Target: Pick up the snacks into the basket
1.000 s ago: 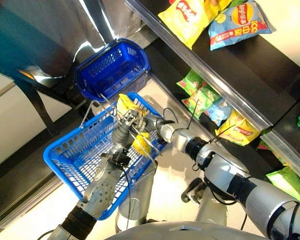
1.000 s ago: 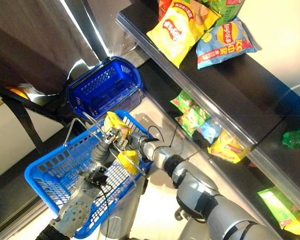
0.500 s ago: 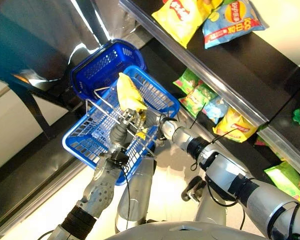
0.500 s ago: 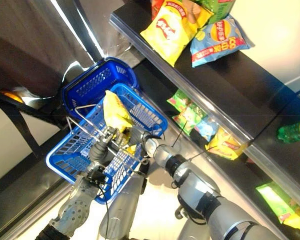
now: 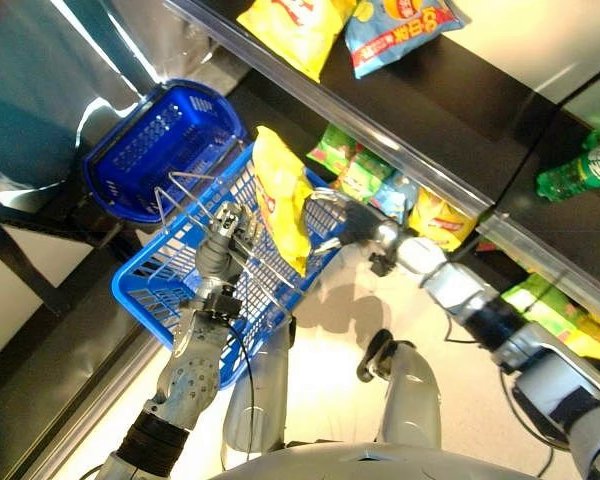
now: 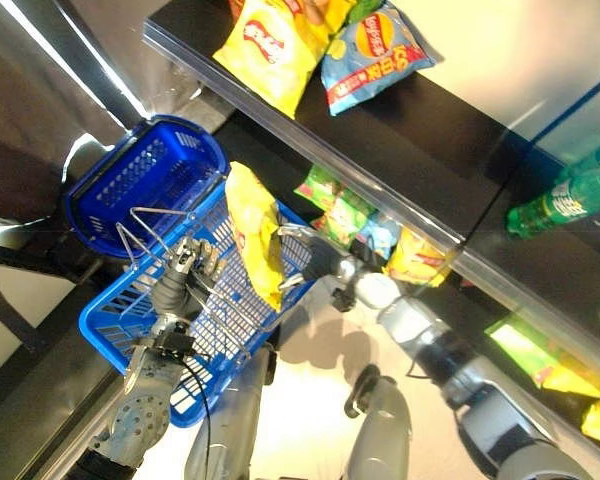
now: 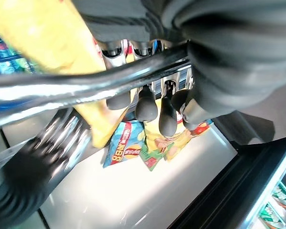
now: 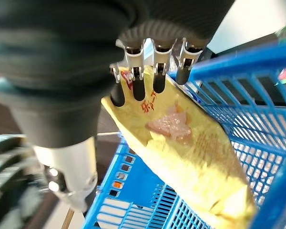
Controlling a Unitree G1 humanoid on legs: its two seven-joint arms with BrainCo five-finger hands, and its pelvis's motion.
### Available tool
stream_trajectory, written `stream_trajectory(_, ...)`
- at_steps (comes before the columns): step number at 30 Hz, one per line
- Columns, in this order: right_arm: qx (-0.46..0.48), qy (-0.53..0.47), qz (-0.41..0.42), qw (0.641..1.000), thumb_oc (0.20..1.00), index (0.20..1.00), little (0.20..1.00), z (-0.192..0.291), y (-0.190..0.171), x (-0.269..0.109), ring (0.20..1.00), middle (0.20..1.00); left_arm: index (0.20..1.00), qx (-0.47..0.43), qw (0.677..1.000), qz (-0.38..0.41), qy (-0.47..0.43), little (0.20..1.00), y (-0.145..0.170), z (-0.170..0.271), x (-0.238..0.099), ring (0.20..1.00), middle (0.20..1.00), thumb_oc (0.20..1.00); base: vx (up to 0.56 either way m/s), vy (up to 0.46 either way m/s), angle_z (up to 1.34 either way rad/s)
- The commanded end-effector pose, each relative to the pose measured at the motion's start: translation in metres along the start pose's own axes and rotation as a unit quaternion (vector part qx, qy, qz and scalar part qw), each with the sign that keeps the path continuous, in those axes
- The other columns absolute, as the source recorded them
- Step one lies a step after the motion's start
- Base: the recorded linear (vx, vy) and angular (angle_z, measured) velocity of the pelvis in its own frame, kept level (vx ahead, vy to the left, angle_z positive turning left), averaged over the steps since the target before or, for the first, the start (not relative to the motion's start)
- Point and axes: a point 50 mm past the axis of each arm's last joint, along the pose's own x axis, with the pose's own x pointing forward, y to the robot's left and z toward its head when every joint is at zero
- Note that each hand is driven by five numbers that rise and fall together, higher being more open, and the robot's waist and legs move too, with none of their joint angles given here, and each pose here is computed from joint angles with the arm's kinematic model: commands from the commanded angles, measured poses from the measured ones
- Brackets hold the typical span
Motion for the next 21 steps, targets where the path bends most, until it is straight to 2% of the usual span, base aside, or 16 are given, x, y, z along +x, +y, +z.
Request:
stream_trajectory(1, 0.013, -0.102, -0.018, 0.995, 1.000, 1.000, 1.000, 0.036, -0.027, -0.006, 1.000, 1.000, 0.200, 0.027, 0.984, -0.136, -0.112, 0.200, -0.051, 0.038, 0.003, 0.200, 0.200, 0.200, 0.01, -0.011, -0.07)
stream_trajectory(8, 0.000, -0.114, -0.001, 0.993, 1.000, 1.000, 1.000, 0.045, -0.045, -0.033, 1.000, 1.000, 0.200, 0.049, 0.981, -0.149, -0.118, 0.200, -0.052, 0.045, -0.001, 0.200, 0.200, 0.200, 0.00, -0.003, -0.03)
stream_trajectory(15, -0.003, -0.109, -0.007, 0.994, 1.000, 1.000, 1.000, 0.044, -0.050, -0.038, 1.000, 1.000, 0.200, 0.050, 0.979, -0.152, -0.125, 0.200, -0.053, 0.049, -0.002, 0.200, 0.200, 0.200, 0.00, 0.000, 0.00)
stream_trajectory(18, 0.002, -0.107, -0.033, 0.994, 1.000, 1.000, 1.000, 0.041, -0.054, -0.043, 1.000, 1.000, 0.200, 0.053, 0.979, -0.151, -0.130, 0.200, -0.052, 0.050, -0.003, 0.200, 0.200, 0.200, 0.00, 0.000, 0.00)
stream_trajectory(20, 0.024, -0.111, -0.095, 0.989, 1.000, 1.000, 1.000, 0.036, -0.059, -0.052, 1.000, 1.000, 0.200, 0.057, 0.978, -0.142, -0.141, 0.200, -0.050, 0.052, -0.003, 0.200, 0.200, 0.200, 0.00, 0.000, 0.00)
stream_trajectory(21, 0.024, -0.111, -0.095, 0.989, 1.000, 1.000, 1.000, 0.036, -0.059, -0.052, 1.000, 1.000, 0.200, 0.057, 0.978, -0.142, -0.141, 0.200, -0.050, 0.052, -0.003, 0.200, 0.200, 0.200, 0.00, 0.000, 0.00)
